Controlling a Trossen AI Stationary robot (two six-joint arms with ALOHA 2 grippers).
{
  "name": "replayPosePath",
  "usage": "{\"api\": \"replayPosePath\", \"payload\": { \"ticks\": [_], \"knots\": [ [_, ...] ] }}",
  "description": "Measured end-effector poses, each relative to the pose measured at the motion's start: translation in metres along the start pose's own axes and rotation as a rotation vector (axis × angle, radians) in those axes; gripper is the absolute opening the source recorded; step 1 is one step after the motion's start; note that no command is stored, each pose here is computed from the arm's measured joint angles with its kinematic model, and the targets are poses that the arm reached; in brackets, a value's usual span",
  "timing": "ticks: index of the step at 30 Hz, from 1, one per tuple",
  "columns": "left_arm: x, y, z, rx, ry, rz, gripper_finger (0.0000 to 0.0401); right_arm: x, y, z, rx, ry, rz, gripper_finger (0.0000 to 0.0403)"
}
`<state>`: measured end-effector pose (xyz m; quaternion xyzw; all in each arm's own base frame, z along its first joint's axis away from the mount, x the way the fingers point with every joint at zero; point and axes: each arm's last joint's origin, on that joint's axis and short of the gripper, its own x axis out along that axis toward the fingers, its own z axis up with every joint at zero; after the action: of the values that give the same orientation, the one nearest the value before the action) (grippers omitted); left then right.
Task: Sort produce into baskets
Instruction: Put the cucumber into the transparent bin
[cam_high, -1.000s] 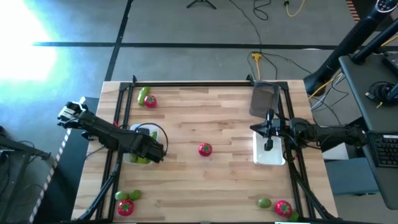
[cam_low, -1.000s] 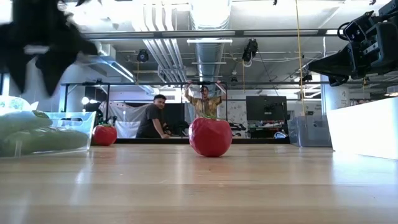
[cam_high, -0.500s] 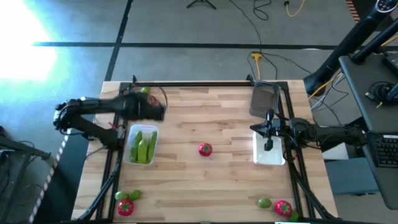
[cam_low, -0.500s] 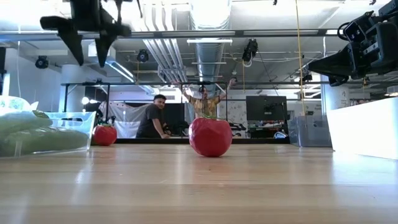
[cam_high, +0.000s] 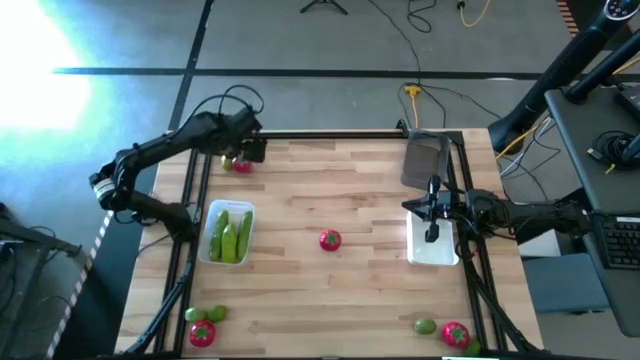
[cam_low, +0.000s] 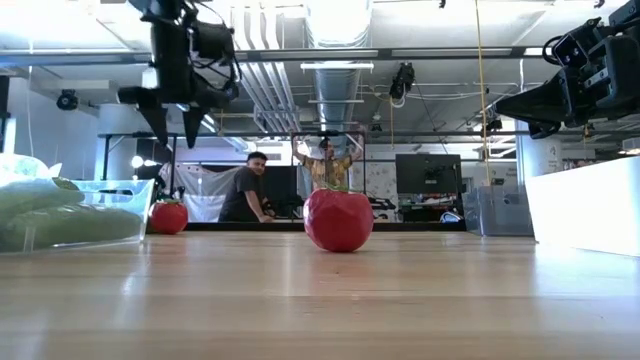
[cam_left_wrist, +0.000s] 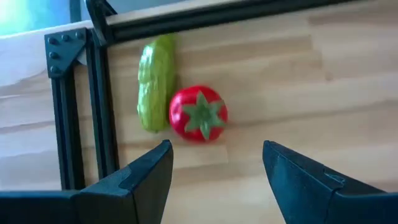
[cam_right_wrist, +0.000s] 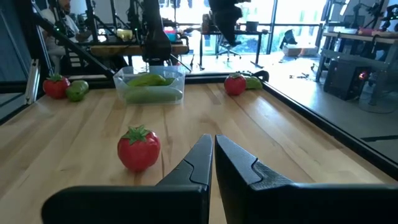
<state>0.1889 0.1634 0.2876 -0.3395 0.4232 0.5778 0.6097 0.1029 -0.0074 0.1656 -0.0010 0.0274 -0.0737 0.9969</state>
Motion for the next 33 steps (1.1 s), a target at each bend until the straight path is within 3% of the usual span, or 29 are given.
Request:
{"api": "replayPosePath", "payload": {
  "ticks": [4, 9, 19, 24, 33],
  "knots": [
    [0.018, 0.007, 0.024, -0.035, 0.028, 0.051, 0.0231, 0.0, 0.0, 0.0, 0.0, 0.0, 0.0, 0.0013],
    [0.045, 0.02, 0.051, -0.039, 0.17, 0.04, 0.0231, 0.0, 0.0, 0.0, 0.0, 0.0, 0.0, 0.0013],
    [0.105, 0.037, 0.086, -0.037, 0.342, 0.127, 0.0231, 0.0, 0.0, 0.0, 0.0, 0.0, 0.0, 0.0013],
    [0.126, 0.037, 0.094, -0.038, 0.412, 0.085, 0.0231, 0.0, 0.0, 0.0, 0.0, 0.0, 0.0, 0.0013],
    [0.163, 0.044, 0.094, -0.036, 0.523, 0.132, 0.0231, 0.0, 0.0, 0.0, 0.0, 0.0, 0.0, 0.0013]
  ]
}}
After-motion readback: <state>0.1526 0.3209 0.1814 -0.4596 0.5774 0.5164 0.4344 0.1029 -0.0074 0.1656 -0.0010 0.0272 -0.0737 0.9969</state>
